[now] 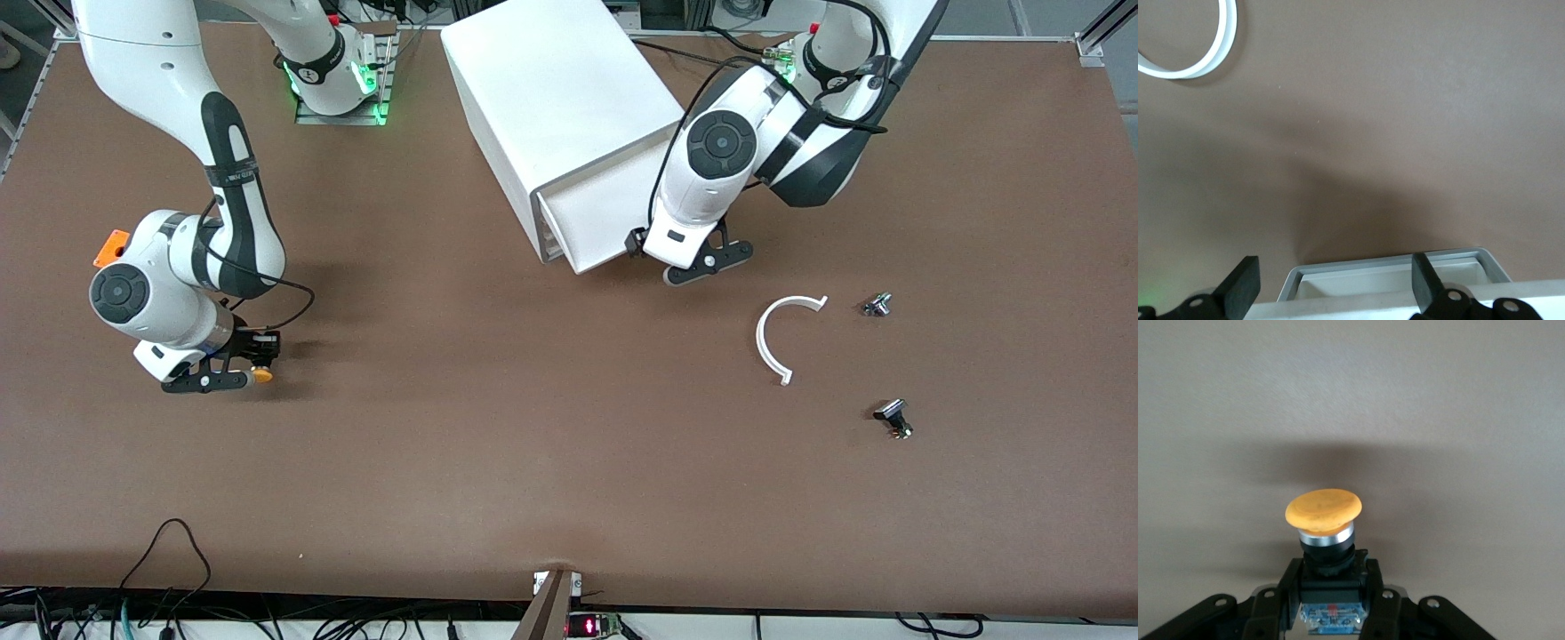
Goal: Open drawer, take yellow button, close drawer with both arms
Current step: 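Push the drawer shut with the left gripper, then set the orange button on the table and open the right gripper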
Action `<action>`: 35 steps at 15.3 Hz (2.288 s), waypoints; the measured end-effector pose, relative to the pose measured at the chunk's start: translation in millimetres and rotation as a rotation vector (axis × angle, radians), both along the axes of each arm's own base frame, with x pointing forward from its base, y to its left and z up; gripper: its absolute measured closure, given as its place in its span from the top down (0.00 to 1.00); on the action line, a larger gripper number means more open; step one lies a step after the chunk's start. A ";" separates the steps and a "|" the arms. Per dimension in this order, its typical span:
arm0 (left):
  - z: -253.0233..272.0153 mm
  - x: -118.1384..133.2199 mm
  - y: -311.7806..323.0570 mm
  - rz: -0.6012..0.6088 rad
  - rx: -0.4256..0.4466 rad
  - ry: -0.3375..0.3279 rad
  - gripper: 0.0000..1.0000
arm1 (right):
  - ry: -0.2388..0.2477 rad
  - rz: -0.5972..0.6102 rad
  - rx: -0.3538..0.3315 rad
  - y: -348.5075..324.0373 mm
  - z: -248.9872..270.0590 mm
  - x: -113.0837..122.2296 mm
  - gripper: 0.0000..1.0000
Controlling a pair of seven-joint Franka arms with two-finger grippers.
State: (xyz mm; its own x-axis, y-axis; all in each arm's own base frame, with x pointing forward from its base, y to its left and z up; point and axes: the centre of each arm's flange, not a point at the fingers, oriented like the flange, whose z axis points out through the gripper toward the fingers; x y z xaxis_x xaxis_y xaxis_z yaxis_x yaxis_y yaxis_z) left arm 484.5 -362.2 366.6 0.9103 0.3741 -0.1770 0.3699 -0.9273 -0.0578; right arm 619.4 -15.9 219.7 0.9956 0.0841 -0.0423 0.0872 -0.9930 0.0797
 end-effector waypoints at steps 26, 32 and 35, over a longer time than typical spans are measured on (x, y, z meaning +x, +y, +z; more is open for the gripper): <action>-1.2 -75.4 -56.2 -0.051 -0.021 0.159 1.00 | -0.137 0.006 0.108 20.3 109.5 7.8 1.00; -5.3 -79.3 -58.6 -0.034 -0.040 0.196 1.00 | -0.121 0.017 0.110 6.0 164.0 -5.3 1.00; -6.4 -78.2 -57.6 -0.030 -0.042 0.200 1.00 | -0.117 -0.003 0.112 3.6 189.6 -13.7 1.00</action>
State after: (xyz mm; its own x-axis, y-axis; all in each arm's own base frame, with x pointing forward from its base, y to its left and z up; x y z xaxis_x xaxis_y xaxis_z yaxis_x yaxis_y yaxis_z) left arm 406.3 -419.8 360.2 0.8661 0.3354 -0.3708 0.3266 -0.9410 -0.0882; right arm 605.7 -12.3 409.3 0.9934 0.0791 0.0834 0.0812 -0.9964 -0.0226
